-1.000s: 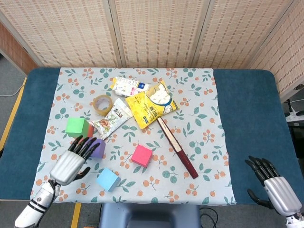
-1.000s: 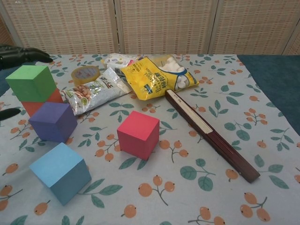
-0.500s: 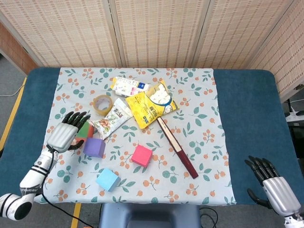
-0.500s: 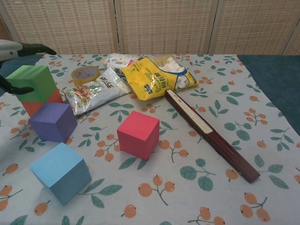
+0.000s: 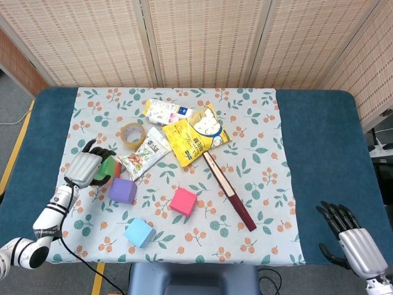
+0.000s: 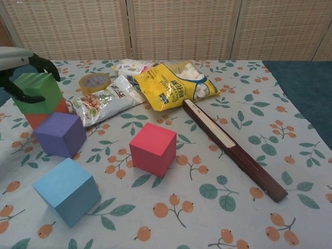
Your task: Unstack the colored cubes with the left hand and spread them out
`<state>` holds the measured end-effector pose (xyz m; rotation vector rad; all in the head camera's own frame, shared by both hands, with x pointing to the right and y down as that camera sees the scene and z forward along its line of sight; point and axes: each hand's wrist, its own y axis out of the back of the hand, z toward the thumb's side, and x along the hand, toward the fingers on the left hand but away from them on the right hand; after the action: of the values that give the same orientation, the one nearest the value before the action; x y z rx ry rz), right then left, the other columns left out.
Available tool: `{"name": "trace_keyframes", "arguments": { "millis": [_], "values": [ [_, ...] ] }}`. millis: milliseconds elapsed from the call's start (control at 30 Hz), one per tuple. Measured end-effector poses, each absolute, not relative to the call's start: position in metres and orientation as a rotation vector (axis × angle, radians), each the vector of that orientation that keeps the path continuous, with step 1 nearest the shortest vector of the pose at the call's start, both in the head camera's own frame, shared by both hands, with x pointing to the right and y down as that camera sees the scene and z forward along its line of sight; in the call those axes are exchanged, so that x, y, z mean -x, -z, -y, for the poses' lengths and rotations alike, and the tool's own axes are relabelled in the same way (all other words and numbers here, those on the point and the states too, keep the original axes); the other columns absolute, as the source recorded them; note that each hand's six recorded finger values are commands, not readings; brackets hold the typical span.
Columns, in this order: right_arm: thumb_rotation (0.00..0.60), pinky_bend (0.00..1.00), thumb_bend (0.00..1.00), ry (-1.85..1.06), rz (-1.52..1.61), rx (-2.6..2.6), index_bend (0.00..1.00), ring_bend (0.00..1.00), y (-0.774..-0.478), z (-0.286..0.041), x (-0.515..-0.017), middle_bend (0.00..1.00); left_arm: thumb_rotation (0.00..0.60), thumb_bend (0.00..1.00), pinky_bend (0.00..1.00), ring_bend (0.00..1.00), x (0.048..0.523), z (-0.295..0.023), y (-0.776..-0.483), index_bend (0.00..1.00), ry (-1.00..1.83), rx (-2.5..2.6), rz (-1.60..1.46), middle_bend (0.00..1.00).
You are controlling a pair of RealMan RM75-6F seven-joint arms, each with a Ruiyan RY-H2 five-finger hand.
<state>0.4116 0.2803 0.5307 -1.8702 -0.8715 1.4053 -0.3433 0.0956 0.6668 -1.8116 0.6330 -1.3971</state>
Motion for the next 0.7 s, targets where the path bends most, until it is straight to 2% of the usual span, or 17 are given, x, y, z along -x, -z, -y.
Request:
{"name": "trace_keyframes", "arguments": {
  "millis": [233, 433, 567, 700],
  "values": [
    [0.600, 0.00, 0.29, -1.400, 0.867, 1.872, 0.00, 0.00, -0.530, -0.281, -0.411, 0.00, 0.600, 0.39, 0.11, 0.42, 0.341, -0.094, -0.656, 0.45, 1.348, 1.795, -0.652, 0.55],
    [0.600, 0.00, 0.29, -1.393, 0.854, 1.890, 0.00, 0.00, -0.531, -0.284, -0.408, 0.00, 0.600, 0.39, 0.14, 0.43, 0.345, -0.104, -0.627, 0.46, 1.284, 1.754, -0.663, 0.55],
    [0.600, 0.00, 0.29, -1.391, 0.845, 1.901, 0.00, 0.00, -0.532, -0.285, -0.406, 0.00, 0.600, 0.39, 0.14, 0.43, 0.361, -0.129, -0.610, 0.46, 1.289, 1.729, -0.641, 0.55],
    [0.600, 0.00, 0.29, -1.389, 0.834, 1.924, 0.00, 0.00, -0.534, -0.287, -0.404, 0.00, 0.600, 0.39, 0.12, 0.43, 0.382, -0.168, -0.610, 0.41, 1.352, 1.741, -0.586, 0.51]
  ]
}}
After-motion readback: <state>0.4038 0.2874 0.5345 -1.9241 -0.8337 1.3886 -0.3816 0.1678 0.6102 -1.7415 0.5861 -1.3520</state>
